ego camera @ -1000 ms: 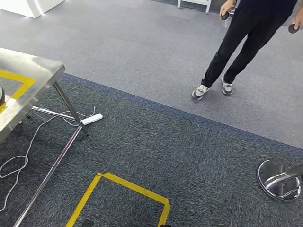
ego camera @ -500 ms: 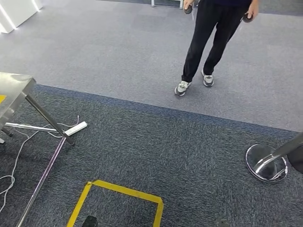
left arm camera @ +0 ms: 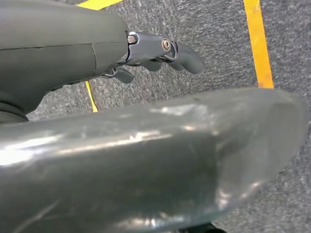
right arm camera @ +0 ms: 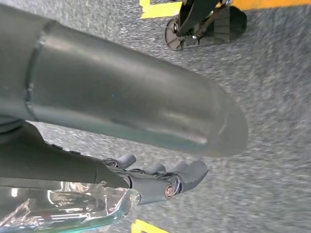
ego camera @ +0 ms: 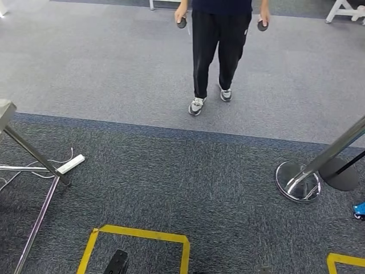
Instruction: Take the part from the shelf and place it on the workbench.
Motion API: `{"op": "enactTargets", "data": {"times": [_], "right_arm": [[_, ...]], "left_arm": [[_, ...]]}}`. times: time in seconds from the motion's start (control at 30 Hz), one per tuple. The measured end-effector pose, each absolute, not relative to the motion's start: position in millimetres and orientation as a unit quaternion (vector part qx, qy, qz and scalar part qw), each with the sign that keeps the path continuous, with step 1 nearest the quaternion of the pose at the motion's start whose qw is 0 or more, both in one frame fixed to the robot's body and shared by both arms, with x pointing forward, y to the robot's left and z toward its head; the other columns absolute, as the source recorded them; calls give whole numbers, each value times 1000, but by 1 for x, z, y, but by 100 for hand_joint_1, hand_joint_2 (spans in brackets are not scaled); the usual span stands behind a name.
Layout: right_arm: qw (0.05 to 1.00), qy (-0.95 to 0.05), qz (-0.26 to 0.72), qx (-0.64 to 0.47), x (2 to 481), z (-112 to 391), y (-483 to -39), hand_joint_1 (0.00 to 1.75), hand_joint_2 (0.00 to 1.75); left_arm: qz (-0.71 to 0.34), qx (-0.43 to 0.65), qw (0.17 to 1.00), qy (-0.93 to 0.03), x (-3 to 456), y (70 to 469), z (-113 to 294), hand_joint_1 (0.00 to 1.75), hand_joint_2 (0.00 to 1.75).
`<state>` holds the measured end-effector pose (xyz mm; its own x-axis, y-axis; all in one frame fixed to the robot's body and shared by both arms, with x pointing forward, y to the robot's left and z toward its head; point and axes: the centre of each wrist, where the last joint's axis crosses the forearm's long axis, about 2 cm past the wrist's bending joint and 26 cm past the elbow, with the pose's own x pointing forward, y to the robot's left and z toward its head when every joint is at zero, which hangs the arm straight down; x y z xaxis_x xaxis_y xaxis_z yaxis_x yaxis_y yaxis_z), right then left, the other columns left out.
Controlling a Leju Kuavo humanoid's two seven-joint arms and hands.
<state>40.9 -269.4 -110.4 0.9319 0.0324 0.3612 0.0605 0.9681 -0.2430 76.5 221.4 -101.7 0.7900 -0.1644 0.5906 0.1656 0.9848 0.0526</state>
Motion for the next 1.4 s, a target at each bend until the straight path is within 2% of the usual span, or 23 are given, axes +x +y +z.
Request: {"op": "enactTargets", "data": {"times": [0.13, 0.37, 0.57, 0.77, 1.1, 1.4], "right_arm": [[978, -164, -20, -125, 41, -110, -269, 0, 0], [980, -157, -48, -116, 41, -110, -266, 0, 0], [972, -208, -27, -109, 48, -110, -266, 0, 0], [965, -233, -31, -115, 64, -108, -273, 0, 0], [979, -162, -57, -114, 49, -110, -269, 0, 0], [986, -130, -49, -95, 47, -109, -254, 0, 0]], "left_arm": [[-96, 9, 954, -285, 71, 223, -103, 0, 0], [-69, 59, 967, -236, 55, 251, -108, 0, 0], [-35, 58, 960, -270, 53, 257, -109, 0, 0], [-58, 34, 951, -303, 76, 238, -104, 0, 0], [-84, 49, 958, -271, 69, 244, -105, 0, 0], [-63, 56, 946, -313, 76, 254, -105, 0, 0]]}}
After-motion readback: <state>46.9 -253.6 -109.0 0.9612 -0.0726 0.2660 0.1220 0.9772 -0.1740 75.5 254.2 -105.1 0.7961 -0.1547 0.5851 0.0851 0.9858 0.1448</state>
